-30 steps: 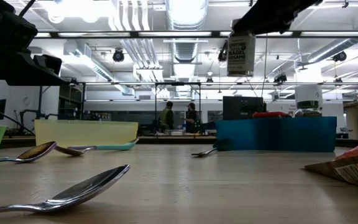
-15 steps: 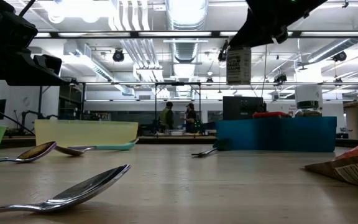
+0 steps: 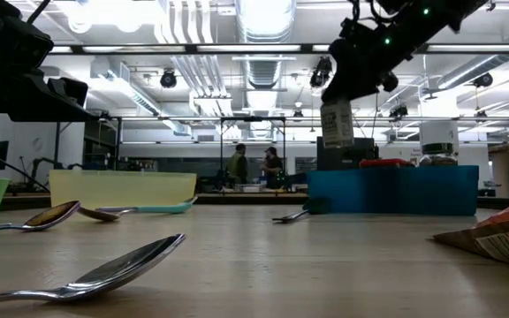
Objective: Pick & Place Food Item
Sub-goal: Put the white seasoning bottle into the blue bin
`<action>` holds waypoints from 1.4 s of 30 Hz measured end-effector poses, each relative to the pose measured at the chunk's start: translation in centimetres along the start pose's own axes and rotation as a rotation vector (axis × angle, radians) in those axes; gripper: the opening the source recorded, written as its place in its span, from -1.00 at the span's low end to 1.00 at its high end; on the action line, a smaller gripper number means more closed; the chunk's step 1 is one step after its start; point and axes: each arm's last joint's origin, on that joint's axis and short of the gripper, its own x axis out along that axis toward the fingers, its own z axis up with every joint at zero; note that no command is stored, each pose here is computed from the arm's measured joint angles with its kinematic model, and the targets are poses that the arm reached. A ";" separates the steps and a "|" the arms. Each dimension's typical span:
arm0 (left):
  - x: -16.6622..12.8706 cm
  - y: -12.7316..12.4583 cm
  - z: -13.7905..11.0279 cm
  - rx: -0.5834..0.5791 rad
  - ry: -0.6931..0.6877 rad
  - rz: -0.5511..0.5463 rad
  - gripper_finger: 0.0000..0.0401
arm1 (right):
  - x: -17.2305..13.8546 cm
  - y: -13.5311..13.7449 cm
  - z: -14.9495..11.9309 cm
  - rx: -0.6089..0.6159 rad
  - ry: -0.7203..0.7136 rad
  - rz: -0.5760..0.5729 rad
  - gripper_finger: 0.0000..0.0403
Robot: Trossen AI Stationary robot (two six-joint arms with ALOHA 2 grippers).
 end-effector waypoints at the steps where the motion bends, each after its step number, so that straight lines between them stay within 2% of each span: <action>1: 0.0 0.0 0.0 0.000 0.000 0.000 -1.00 | 0.2 -0.4 0.0 0.008 0.008 -0.001 -0.03; 6: 0.0 0.0 0.0 0.000 0.000 0.000 -1.00 | 1.5 -1.8 -0.7 0.053 0.003 -0.021 -0.03; 14: 0.0 0.0 0.0 0.000 0.000 0.000 -1.00 | 3.1 -4.2 -3.6 0.141 0.030 -0.072 -0.03; 20: 0.0 0.0 0.0 0.000 0.000 0.000 -1.00 | 3.6 -5.3 -4.4 0.174 0.044 -0.062 -0.03; 34: 0.0 0.0 0.0 0.000 0.000 0.000 -1.00 | 6.0 -5.0 -7.6 0.210 0.104 -0.074 -0.03; 42: 0.0 0.0 0.0 0.000 0.000 0.000 -1.00 | 6.7 -4.7 -7.9 0.230 0.106 -0.077 -0.03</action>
